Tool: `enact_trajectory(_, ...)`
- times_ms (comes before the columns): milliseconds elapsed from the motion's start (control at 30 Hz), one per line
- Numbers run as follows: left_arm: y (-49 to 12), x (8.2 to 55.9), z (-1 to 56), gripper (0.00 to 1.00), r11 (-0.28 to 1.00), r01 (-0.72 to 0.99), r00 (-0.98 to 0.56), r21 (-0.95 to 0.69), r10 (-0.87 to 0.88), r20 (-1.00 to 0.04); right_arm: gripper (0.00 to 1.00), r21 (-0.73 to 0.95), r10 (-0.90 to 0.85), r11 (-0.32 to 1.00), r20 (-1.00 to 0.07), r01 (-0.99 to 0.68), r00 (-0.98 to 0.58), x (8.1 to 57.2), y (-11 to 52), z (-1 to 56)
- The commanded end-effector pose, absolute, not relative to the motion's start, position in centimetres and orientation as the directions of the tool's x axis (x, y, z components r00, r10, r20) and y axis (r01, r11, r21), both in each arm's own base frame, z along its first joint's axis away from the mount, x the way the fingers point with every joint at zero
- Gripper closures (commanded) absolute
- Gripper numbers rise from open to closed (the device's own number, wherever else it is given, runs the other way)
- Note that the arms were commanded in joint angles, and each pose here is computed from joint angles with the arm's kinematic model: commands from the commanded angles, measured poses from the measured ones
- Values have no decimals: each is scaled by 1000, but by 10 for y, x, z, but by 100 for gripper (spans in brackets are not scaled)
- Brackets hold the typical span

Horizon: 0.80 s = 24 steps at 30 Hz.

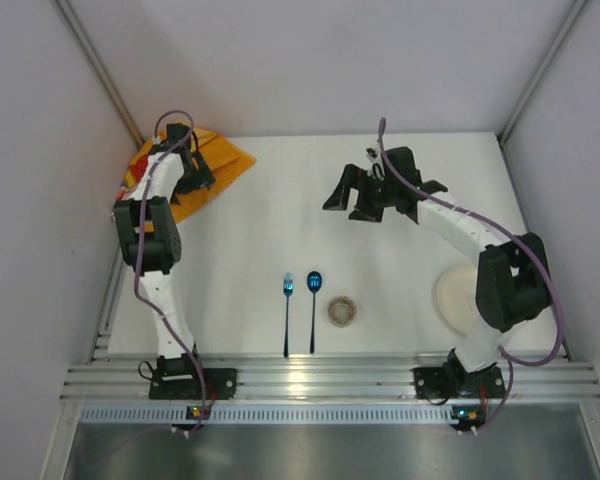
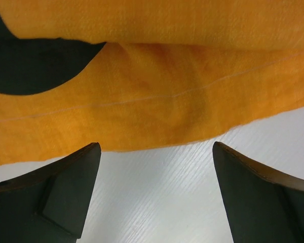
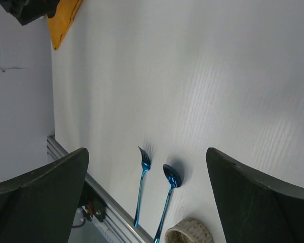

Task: Set the dinner table for one person

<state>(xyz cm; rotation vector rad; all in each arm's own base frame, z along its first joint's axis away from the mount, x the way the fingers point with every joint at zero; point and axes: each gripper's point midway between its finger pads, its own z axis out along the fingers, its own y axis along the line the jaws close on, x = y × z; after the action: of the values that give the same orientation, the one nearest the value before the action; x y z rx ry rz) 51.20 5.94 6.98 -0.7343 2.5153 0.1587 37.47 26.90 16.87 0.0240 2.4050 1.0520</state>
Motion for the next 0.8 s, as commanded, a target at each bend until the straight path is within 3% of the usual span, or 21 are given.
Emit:
enact_trajectory(0,59,553,89,3,837,-526,-643,-154,-510,-572,0,680,203,706,-462,-198,-863,361,259,175)
enact_trajectory(167,53,566,64,5,833,-524,-660,-179,-530,-533,0,660,168,723,-454,-204,-875,353,254,165)
enact_trajectory(333,56,555,20,10,819,-564,-712,-101,-545,-442,0,653,156,731,-445,-200,-882,354,252,159)
enact_trajectory(433,54,552,12,25,821,-563,-729,-96,-548,-410,0,656,156,730,-434,-192,-887,357,251,155)
enact_trajectory(467,53,551,9,40,822,-561,-733,-97,-548,-402,0,657,156,729,-432,-191,-889,358,251,154)
enact_trajectory(533,48,552,7,61,823,-555,-737,-117,-553,-390,0,662,156,727,-419,-183,-894,359,251,152)
enact_trajectory(567,46,552,5,77,825,-551,-740,-127,-554,-382,0,662,158,727,-418,-181,-895,360,250,151)
enact_trajectory(633,37,555,5,97,828,-534,-747,-167,-556,-366,0,666,159,725,-410,-176,-898,362,251,150)
enact_trajectory(767,6,566,18,100,818,-501,-743,-282,-573,-345,0,673,166,722,-397,-163,-903,367,252,147)
